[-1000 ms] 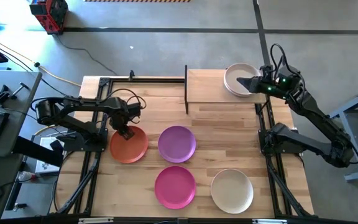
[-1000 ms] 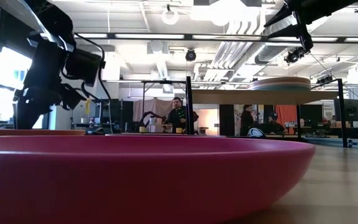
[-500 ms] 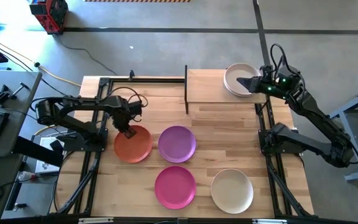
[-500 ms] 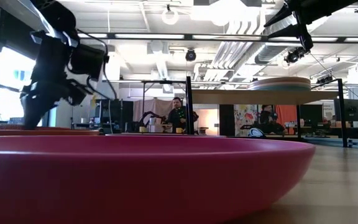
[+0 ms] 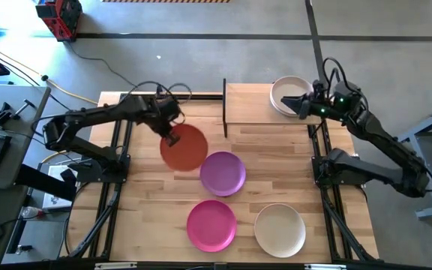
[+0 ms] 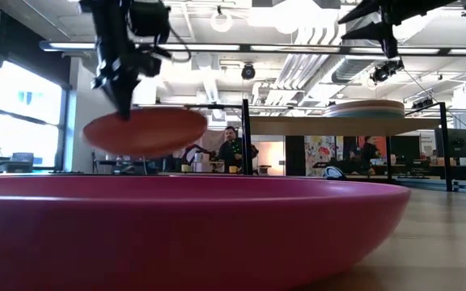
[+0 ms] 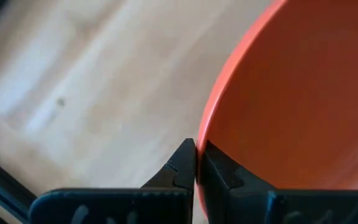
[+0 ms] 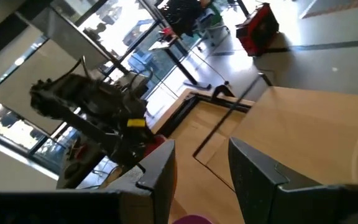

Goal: Place and stack plates onto a shelf
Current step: Put the orange plate on the shelf

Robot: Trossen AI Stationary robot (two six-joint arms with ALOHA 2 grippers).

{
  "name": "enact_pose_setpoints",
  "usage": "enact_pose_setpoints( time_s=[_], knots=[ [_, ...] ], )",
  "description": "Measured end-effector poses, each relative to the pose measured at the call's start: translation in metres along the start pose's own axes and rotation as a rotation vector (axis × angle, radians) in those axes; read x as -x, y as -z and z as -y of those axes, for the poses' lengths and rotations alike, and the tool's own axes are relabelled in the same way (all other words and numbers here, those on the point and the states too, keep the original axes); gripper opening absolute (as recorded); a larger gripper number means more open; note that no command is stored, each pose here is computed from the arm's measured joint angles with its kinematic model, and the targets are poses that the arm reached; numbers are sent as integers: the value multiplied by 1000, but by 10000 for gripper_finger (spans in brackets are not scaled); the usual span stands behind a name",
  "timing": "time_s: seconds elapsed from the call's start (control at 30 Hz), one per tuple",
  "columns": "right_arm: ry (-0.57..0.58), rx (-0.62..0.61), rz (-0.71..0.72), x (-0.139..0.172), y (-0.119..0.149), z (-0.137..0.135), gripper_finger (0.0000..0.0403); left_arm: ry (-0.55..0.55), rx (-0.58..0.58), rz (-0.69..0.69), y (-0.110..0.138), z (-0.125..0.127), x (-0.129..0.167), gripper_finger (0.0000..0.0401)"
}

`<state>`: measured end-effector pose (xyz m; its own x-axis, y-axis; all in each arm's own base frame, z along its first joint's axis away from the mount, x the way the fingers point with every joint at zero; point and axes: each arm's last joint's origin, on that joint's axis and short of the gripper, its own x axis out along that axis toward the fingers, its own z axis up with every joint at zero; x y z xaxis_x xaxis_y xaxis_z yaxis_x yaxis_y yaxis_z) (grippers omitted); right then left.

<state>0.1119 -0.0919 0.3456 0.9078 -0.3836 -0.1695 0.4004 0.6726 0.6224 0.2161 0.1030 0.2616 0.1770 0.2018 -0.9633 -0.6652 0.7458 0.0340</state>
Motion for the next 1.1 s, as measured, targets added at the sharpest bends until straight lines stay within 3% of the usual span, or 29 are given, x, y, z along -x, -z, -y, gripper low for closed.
enact_pose_setpoints(
  time_s=[0.43,0.9,1.1],
  knots=[
    [-173,279,5,-51,4,-19,131,-139,-11,451,-52,-8,85,1],
    [47,630,126,-113,18,-34,131,-217,53,812,-85,-4,106,1],
    [101,725,145,-137,6,-52,131,-222,72,853,-94,-2,103,0]
  ],
)
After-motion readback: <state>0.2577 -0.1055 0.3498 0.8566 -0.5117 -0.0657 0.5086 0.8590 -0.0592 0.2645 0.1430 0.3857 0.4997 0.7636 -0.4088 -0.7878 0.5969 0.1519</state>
